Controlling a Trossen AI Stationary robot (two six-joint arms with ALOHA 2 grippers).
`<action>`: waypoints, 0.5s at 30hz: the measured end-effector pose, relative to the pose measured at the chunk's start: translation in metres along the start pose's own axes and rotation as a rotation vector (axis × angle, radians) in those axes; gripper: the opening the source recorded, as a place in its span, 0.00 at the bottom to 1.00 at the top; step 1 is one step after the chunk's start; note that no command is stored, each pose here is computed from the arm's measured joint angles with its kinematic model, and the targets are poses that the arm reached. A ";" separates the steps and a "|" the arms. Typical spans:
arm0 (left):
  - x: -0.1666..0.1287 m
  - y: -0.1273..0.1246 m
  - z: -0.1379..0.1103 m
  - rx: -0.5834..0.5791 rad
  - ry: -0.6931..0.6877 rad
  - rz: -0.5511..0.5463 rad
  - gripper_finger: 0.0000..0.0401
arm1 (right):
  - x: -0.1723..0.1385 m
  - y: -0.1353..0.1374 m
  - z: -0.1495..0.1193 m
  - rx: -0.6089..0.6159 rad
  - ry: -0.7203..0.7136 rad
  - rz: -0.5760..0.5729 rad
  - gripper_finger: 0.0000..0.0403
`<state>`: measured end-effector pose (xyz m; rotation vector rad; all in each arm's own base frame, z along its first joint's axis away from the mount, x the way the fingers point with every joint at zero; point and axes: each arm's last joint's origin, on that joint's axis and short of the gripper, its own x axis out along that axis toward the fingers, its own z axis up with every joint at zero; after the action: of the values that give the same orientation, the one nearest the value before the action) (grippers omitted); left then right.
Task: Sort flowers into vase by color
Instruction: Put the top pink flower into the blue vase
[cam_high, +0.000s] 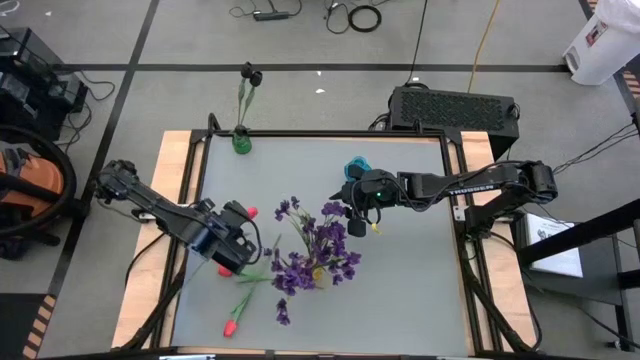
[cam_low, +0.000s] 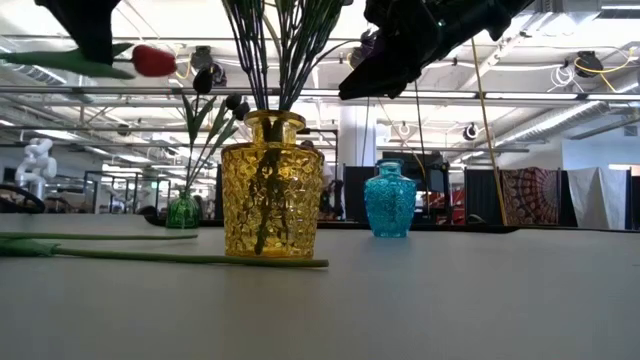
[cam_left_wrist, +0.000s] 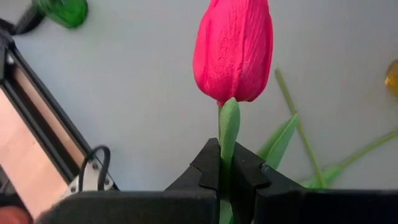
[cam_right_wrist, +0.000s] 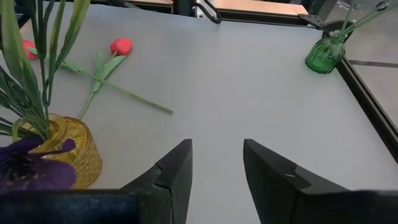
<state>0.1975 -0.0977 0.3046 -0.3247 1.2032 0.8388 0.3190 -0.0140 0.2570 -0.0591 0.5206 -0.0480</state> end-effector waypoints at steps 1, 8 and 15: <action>-0.002 0.003 0.001 -0.003 -0.020 -0.006 0.04 | 0.000 0.000 0.000 0.000 0.000 0.000 0.33; -0.017 0.021 0.008 0.015 -0.135 -0.051 0.04 | 0.000 0.000 0.000 0.000 0.000 0.000 0.33; -0.041 0.031 0.030 0.107 -0.316 -0.049 0.04 | 0.000 0.000 0.000 0.000 0.000 0.000 0.33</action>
<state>0.1911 -0.0745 0.3592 -0.1273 0.9369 0.7486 0.3190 -0.0142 0.2570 -0.0590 0.5202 -0.0484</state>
